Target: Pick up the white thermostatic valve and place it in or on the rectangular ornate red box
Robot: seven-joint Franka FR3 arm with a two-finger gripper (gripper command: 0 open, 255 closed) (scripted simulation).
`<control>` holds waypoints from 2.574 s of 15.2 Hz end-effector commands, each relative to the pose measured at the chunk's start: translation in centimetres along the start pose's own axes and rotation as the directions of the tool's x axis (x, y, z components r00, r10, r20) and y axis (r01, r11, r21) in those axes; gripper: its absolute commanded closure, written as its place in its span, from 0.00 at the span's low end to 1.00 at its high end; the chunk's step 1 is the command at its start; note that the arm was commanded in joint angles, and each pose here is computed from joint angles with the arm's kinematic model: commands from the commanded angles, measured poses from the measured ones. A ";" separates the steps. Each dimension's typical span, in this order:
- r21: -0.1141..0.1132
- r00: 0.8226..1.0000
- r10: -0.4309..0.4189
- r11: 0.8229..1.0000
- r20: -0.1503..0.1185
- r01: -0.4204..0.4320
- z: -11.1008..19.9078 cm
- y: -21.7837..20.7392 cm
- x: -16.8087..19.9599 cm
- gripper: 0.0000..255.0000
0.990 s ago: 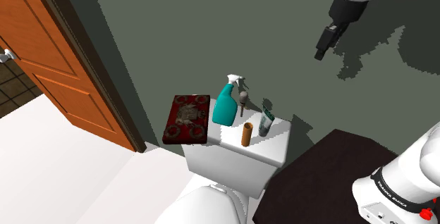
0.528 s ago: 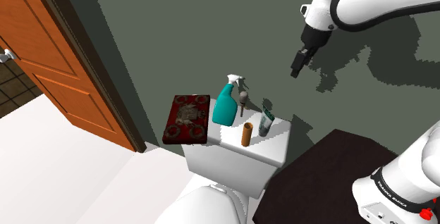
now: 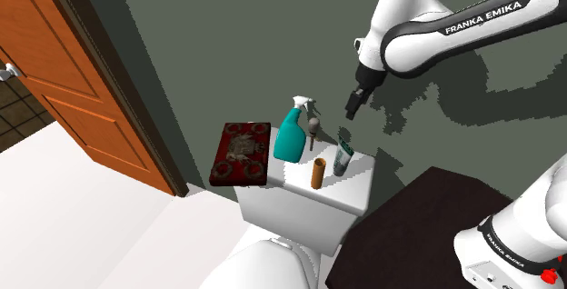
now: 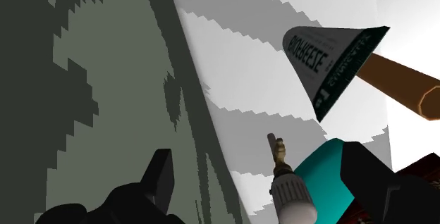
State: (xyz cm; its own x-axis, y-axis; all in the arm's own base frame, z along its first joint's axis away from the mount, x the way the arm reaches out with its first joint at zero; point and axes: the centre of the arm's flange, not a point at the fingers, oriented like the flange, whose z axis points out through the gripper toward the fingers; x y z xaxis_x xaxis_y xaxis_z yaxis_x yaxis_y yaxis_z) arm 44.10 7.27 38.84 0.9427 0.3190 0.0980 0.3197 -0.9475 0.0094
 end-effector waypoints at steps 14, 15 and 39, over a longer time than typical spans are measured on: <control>0.056 0.997 -0.078 0.995 -0.028 0.080 13.8 -3.6 6.4 0.00; 0.056 0.997 -0.078 0.995 -0.028 0.080 14.3 -3.6 6.4 0.00; 0.056 0.997 -0.078 0.995 -0.028 0.080 13.6 -3.7 6.6 1.00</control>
State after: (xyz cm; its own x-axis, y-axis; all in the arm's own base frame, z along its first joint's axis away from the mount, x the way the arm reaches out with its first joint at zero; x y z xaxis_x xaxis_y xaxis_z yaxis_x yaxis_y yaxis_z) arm 50.64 13.16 25.38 0.9116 0.3914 0.1255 0.3986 -0.9163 -0.0382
